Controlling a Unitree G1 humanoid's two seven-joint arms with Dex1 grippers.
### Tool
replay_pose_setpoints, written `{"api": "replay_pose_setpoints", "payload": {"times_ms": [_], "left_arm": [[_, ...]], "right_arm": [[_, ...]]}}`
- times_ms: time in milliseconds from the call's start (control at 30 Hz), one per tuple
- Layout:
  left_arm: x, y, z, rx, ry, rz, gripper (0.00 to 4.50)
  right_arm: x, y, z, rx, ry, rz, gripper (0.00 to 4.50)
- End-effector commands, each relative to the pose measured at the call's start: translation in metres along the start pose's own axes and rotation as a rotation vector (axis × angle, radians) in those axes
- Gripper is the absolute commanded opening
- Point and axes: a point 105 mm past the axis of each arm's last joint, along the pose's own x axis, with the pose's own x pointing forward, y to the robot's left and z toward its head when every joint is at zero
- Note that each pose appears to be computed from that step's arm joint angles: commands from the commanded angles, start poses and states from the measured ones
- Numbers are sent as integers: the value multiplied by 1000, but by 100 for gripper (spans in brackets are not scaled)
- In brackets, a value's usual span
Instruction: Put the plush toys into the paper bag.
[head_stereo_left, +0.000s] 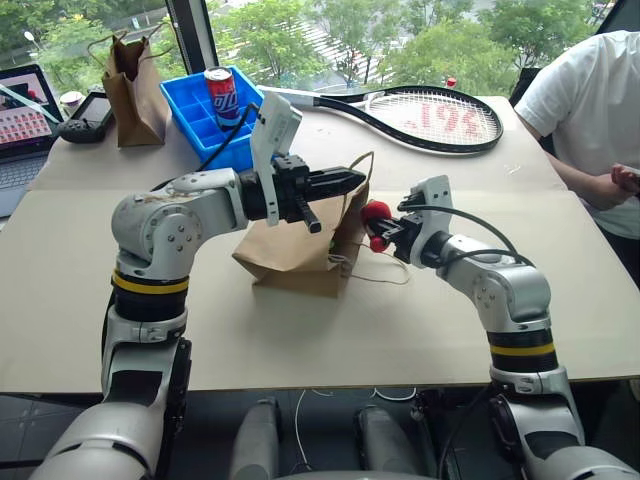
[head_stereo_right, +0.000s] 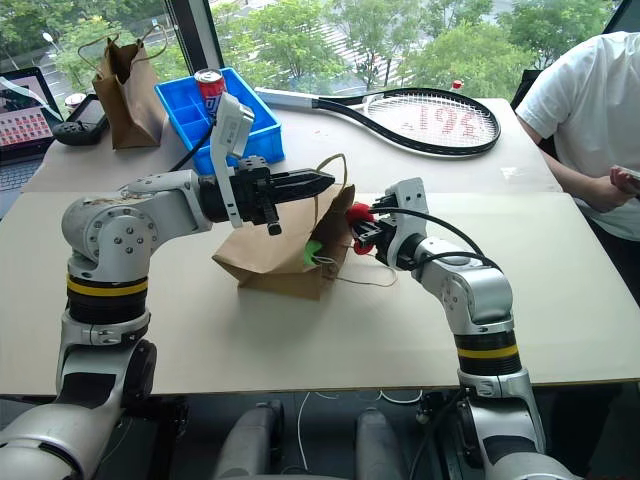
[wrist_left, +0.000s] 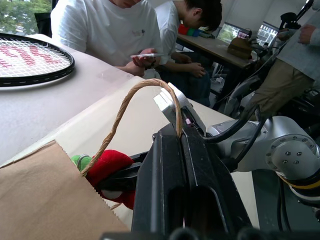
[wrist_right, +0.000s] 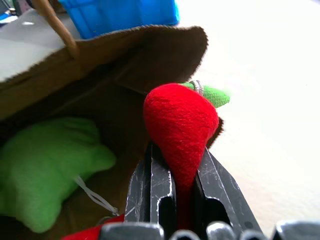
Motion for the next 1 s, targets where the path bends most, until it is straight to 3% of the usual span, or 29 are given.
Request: {"api": "replay_pose_setpoints", "payload": {"times_ms": [33, 167, 433, 833, 900, 1000], "left_arm": [[0, -10, 15, 54, -30, -30, 0], [0, -13, 14, 54, -29, -33, 0], [-5, -11, 13, 56, -27, -2, 0], [-12, -12, 9, 35, -43, 25, 0], [-12, -13, 9, 33, -44, 29, 0], [-12, -13, 7, 30, -44, 29, 0]], "right_arm": [[4, 31, 8, 61, -27, 140, 1], [16, 52, -6, 106, -9, 220, 1], [35, 93, -5, 217, -80, 441, 1], [58, 92, -24, 107, -123, 409, 1], [57, 90, -25, 83, -131, 402, 93], [54, 88, -31, 16, -117, 402, 179]]}}
